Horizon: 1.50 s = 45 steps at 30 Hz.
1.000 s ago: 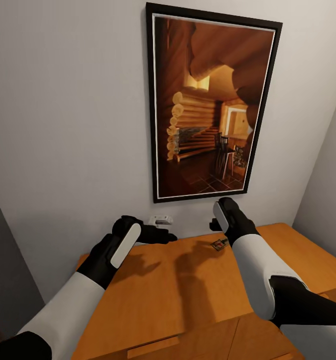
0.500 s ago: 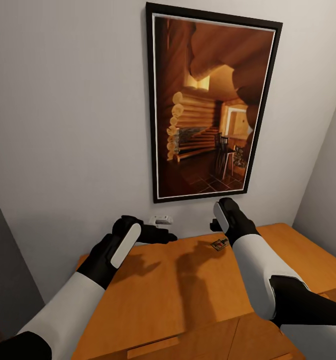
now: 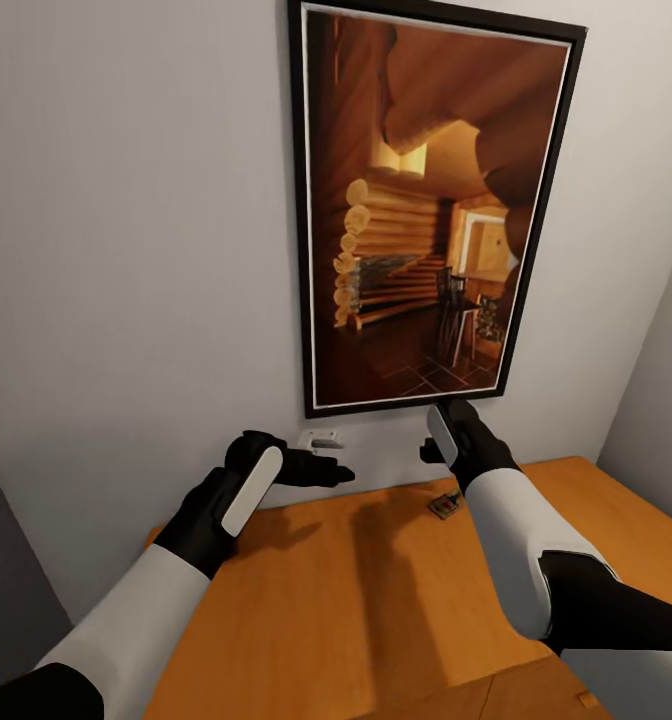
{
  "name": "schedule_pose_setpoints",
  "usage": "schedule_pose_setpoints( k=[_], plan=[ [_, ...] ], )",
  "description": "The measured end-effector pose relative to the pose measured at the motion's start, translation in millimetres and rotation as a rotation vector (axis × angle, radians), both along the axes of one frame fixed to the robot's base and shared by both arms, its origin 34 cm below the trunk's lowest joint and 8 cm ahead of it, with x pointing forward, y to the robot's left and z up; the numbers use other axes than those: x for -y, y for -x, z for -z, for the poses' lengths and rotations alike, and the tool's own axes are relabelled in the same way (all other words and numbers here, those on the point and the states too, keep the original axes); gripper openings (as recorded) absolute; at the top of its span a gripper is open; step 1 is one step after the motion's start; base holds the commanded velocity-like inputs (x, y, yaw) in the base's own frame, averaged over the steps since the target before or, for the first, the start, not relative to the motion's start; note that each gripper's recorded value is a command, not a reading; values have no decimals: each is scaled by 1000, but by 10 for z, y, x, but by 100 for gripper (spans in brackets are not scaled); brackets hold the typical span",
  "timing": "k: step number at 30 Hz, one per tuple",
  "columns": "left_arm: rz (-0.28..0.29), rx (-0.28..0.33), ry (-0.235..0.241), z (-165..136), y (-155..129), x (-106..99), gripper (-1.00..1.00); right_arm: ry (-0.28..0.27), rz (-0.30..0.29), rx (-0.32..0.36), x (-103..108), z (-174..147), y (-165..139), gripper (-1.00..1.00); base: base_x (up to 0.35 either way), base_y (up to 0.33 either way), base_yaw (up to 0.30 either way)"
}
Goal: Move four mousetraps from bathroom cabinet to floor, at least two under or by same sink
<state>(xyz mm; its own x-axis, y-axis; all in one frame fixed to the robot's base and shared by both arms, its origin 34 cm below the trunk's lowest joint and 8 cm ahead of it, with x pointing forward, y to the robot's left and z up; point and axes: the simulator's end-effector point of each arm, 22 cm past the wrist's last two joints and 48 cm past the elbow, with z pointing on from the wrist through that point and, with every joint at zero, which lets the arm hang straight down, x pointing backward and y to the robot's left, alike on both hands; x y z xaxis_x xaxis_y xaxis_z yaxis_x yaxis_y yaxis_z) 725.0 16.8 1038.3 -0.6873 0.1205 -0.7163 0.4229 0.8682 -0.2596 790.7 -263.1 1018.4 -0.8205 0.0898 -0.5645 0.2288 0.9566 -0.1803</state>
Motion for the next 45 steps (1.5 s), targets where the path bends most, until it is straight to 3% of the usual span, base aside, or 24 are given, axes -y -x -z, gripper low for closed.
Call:
schedule_pose_setpoints(
  k=[12, 20, 25, 35, 45],
  plan=[
    [1, -2, 0, 3, 2, 2, 100, -38, 54, -22, 243, 111, 56, 100, 8, 0, 0],
    [1, -2, 0, 3, 2, 2, 100, -58, 129, -53, 615, 405, 152, 100, 0, 0, 0],
    [1, -2, 1, 2, 3, 4, 100, -58, 148, -52, 738, 456, 168, 100, 0, 0, 0],
    [1, -2, 1, 2, 3, 3, 100, -61, 151, -50, 752, 473, 167, 100, 0, 0, 0],
    [2, -1, 0, 3, 6, 10, 100, -87, 135, -46, 631, 485, 143, 100, 0, 0, 0]
  ],
)
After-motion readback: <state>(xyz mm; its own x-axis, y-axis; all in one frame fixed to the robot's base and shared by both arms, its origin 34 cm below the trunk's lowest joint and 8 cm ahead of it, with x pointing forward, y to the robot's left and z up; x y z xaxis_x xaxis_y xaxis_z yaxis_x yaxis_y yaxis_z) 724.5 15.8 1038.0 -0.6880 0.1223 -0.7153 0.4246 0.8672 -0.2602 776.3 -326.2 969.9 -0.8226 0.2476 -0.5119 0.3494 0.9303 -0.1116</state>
